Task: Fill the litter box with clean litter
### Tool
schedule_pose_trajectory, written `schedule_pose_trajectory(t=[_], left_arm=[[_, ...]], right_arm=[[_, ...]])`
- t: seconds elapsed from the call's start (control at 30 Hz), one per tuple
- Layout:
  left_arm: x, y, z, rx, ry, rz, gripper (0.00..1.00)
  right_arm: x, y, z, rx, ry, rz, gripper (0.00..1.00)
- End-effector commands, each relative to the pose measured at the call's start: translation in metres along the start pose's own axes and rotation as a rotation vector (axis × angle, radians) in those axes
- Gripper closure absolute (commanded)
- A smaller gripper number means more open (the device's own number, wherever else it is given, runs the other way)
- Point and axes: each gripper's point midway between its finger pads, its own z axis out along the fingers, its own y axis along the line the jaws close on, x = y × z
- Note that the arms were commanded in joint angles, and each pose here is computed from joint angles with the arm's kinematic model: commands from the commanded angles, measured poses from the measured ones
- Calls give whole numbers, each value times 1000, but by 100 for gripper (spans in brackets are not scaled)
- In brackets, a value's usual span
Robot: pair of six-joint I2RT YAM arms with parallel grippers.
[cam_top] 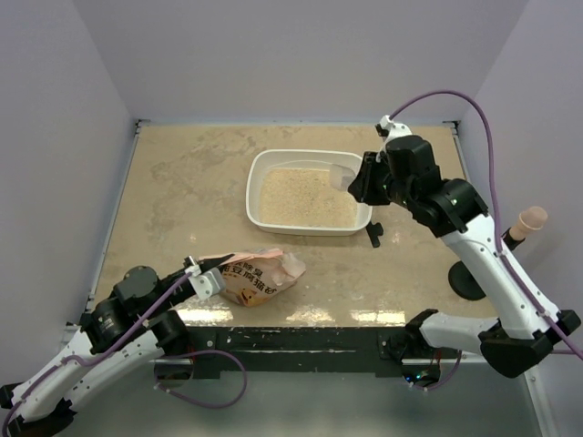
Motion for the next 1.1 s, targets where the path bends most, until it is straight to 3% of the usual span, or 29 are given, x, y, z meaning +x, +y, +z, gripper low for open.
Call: schedule_pose_trajectory(t=[0.0,0.17,0.47,0.73,1.07], left_arm=[[-30,6,3,-6,-114,-2,100],[-30,6,4,-7,-112,-5,100],[-35,13,-3,-50,-139,-10,100],[-35,13,-3,-50,-139,-8,100],[-36,13,-5,-50,-148,-4,100]], right_arm=[[24,36,-34,-257,107,-19,100],[40,60,-80,-476,131,21,100],[73,74,-132,-673,234,67,100],[98,70,-136,-702,308,81,100],[129,63,-105,-671,392,106,100]])
